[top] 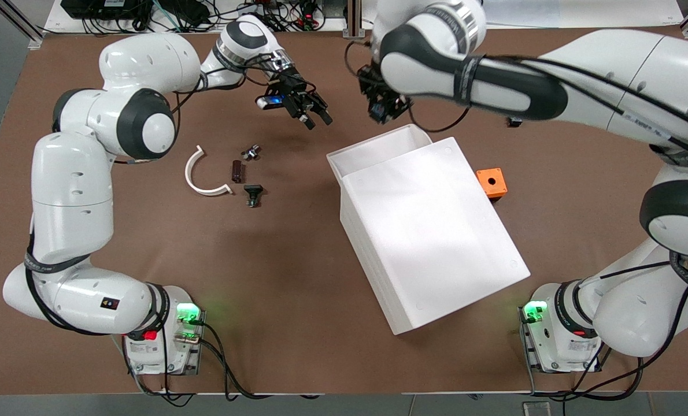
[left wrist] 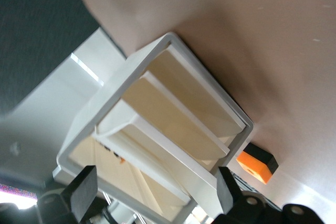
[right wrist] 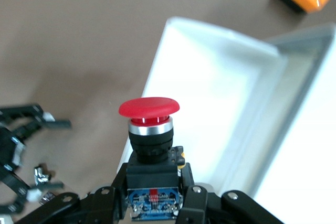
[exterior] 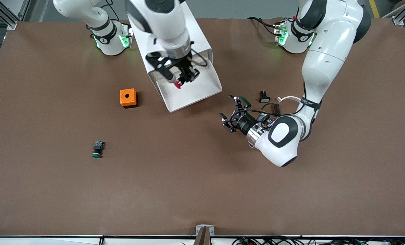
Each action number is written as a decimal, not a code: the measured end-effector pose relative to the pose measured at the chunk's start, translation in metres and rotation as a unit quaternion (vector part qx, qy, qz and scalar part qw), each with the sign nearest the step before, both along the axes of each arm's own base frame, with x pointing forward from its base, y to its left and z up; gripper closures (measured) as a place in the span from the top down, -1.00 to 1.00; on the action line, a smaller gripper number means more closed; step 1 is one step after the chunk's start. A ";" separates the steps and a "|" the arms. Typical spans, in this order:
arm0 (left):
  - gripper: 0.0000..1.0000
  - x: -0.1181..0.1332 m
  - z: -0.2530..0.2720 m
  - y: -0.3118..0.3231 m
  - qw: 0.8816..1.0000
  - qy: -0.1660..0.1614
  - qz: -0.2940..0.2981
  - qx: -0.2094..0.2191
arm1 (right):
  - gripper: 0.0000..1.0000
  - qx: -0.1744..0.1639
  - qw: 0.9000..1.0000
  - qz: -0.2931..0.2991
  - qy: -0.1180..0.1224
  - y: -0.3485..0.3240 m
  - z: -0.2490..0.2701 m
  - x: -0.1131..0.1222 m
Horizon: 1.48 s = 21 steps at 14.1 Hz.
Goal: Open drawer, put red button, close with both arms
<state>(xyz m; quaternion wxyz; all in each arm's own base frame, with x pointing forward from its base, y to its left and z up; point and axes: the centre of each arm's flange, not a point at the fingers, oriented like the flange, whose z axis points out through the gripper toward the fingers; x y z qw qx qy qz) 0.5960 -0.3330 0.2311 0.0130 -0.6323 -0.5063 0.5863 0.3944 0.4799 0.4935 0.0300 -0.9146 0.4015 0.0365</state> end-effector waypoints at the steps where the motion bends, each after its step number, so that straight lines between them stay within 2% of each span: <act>1: 1.00 0.002 0.004 0.001 0.999 -0.032 -0.019 -0.015 | -0.17 -0.006 1.000 -0.007 -0.007 0.014 -0.006 -0.018; 3: 1.00 0.009 0.020 0.003 0.992 -0.106 -0.054 -0.040 | -0.17 -0.015 1.000 -0.016 -0.018 0.031 -0.023 -0.044; 5: 1.00 0.017 0.042 0.006 0.979 -0.179 -0.084 -0.046 | -0.17 -0.022 1.000 -0.018 -0.015 0.033 -0.039 -0.054; 7: 1.00 0.024 0.058 0.005 0.960 -0.252 -0.119 -0.033 | -0.17 -0.023 0.999 -0.022 -0.014 0.029 -0.056 -0.054; 9: 1.00 0.027 0.068 -0.006 0.936 -0.319 -0.151 -0.002 | -0.17 -0.011 0.999 -0.028 -0.023 0.028 -0.063 -0.052; 11: 1.00 0.027 0.079 -0.026 0.913 -0.372 -0.168 0.018 | -0.17 -0.005 0.999 -0.035 -0.026 0.028 -0.071 -0.051; 16: 1.00 0.021 0.084 -0.060 0.867 -0.447 -0.214 0.053 | -0.17 -0.007 0.999 -0.047 -0.027 0.032 -0.099 -0.040; 19: 1.00 0.015 0.085 -0.075 0.846 -0.473 -0.236 0.063 | -0.17 -0.010 0.999 -0.047 -0.025 0.034 -0.105 -0.037; 21: 1.00 0.010 0.084 -0.084 0.838 -0.480 -0.250 0.066 | -0.17 -0.015 0.999 -0.047 -0.022 0.037 -0.114 -0.035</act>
